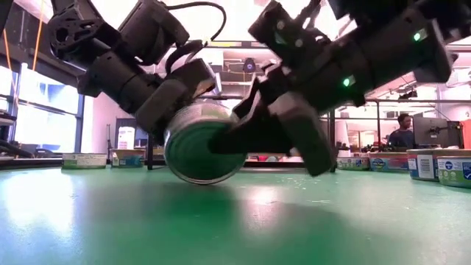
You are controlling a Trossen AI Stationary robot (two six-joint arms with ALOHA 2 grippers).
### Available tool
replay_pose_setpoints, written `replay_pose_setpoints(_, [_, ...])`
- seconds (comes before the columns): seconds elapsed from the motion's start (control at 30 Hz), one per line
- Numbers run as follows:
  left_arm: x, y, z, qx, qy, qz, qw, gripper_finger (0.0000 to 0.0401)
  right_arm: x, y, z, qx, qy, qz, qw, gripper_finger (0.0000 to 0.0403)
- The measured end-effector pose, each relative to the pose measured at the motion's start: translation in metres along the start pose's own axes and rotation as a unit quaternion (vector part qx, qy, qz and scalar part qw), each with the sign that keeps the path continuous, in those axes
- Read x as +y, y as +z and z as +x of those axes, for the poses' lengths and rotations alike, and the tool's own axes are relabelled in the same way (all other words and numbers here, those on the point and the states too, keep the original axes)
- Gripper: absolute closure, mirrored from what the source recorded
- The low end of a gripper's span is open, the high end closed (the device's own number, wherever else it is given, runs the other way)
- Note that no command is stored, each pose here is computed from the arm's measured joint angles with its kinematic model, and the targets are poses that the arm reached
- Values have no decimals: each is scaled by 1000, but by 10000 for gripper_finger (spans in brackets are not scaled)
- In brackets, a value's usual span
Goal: Stack canned seafood by type on shelf
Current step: Put the green white tuna can on the shelf
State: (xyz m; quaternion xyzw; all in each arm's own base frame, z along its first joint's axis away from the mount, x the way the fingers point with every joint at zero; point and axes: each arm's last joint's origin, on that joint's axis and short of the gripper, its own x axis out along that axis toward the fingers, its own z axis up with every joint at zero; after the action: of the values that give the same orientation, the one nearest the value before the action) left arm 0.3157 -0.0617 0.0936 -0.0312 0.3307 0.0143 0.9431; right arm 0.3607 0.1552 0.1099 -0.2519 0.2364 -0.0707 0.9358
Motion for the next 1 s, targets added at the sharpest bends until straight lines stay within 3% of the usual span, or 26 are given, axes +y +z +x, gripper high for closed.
replay_pose_setpoints(0.07, [-2,-3,-3,9,10,1,1000,401,-1,4,-6,2,6,9,1000,281])
replay_pose_setpoints(0.17, [-6,5,-16,6,40,5,999,401,-3,9,-20,27,26,0,999,278])
replay_pose_setpoints(0.3, [-6,4,-37,51,107,6,993,401,-19,17,-53,89,34,13,995,278])
replay_pose_setpoints(0.5, [-12,-6,-57,84,195,14,977,401,-64,34,-99,118,-26,42,992,278])
replay_pose_setpoints(0.7, [-20,-16,-61,72,226,26,971,401,-104,30,-88,141,-73,57,986,278])
replay_pose_setpoints(1.0, [-25,-21,-64,63,234,26,970,401,-137,28,-58,191,-112,3,975,278])
